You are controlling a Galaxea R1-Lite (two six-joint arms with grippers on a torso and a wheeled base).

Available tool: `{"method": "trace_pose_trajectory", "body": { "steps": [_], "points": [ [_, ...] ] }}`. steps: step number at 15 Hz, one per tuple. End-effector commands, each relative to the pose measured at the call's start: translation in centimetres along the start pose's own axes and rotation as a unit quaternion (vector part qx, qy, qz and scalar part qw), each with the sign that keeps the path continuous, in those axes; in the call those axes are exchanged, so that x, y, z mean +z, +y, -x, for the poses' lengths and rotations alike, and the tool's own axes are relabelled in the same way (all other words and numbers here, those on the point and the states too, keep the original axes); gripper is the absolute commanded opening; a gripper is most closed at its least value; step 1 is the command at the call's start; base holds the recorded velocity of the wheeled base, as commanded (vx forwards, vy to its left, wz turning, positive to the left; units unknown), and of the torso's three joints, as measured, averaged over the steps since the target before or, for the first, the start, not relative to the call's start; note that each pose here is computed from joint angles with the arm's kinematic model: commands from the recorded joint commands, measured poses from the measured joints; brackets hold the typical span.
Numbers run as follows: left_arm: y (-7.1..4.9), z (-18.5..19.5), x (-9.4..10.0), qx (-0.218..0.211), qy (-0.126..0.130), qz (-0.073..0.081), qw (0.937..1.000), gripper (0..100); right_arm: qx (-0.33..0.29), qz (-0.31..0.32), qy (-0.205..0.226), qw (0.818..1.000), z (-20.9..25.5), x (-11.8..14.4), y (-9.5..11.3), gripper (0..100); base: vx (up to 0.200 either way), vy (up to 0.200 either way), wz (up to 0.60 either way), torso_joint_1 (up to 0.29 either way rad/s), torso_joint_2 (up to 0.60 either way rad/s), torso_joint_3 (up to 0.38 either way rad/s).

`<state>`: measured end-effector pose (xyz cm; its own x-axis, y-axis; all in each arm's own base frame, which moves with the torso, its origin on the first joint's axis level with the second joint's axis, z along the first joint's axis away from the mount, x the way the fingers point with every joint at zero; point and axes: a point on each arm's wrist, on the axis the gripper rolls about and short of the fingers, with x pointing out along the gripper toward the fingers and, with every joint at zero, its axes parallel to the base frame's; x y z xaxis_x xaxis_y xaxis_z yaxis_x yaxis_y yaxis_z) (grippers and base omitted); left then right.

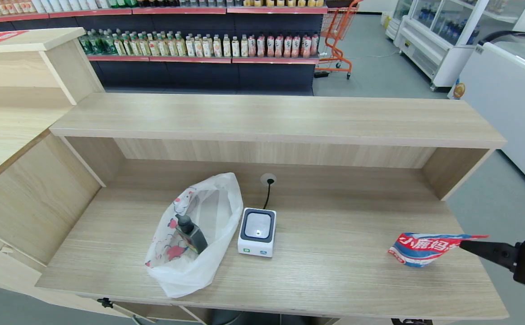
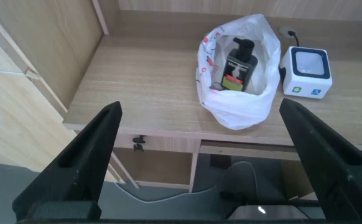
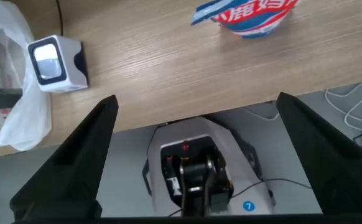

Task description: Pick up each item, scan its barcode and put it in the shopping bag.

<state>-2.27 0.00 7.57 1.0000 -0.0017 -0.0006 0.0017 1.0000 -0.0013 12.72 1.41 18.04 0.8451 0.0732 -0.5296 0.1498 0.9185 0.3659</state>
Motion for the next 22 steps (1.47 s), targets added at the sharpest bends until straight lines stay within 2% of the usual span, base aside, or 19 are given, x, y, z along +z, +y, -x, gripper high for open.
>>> {"method": "trace_pose_trajectory", "body": {
  "steps": [1,4,7,11,16,19,22],
  "points": [
    [0.0,0.0,0.0,0.0,0.0,0.0,1.0,100,0.002,-0.006,-0.003,1.0,0.1,0.6,0.3,100,0.0,-0.2,0.0,0.002,0.0,-0.002],
    [0.0,0.0,0.0,0.0,0.0,0.0,1.0,100,-0.032,-0.096,0.031,0.994,0.2,3.0,1.2,100,0.0,-0.2,0.0,0.001,0.0,0.002],
    [0.0,0.0,0.0,0.0,0.0,0.0,1.0,100,-0.104,-0.176,0.046,0.978,-1.1,5.9,0.5,100,0.0,0.0,0.0,0.0,0.0,0.0],
    [0.0,0.0,0.0,0.0,0.0,0.0,1.0,100,-0.164,-0.229,0.095,0.955,-4.8,6.5,-0.6,100,0.0,0.0,0.0,0.0,0.0,0.0],
    [0.0,0.0,0.0,0.0,0.0,0.0,1.0,100,-0.216,-0.246,0.15,0.933,-9.9,5.2,-1.1,100,0.0,0.0,0.0,0.0,0.0,0.0],
    [0.0,0.0,0.0,0.0,0.0,0.0,1.0,100,-0.208,-0.233,0.159,0.937,-13.2,4.4,-0.8,100,0.0,0.0,0.0,0.0,0.0,0.0],
    [0.0,0.0,0.0,0.0,0.0,0.0,1.0,100,-0.187,-0.223,0.147,0.945,-16.9,3.8,-0.4,100,0.0,0.0,0.0,0.0,0.0,0.0]
  ]
}}
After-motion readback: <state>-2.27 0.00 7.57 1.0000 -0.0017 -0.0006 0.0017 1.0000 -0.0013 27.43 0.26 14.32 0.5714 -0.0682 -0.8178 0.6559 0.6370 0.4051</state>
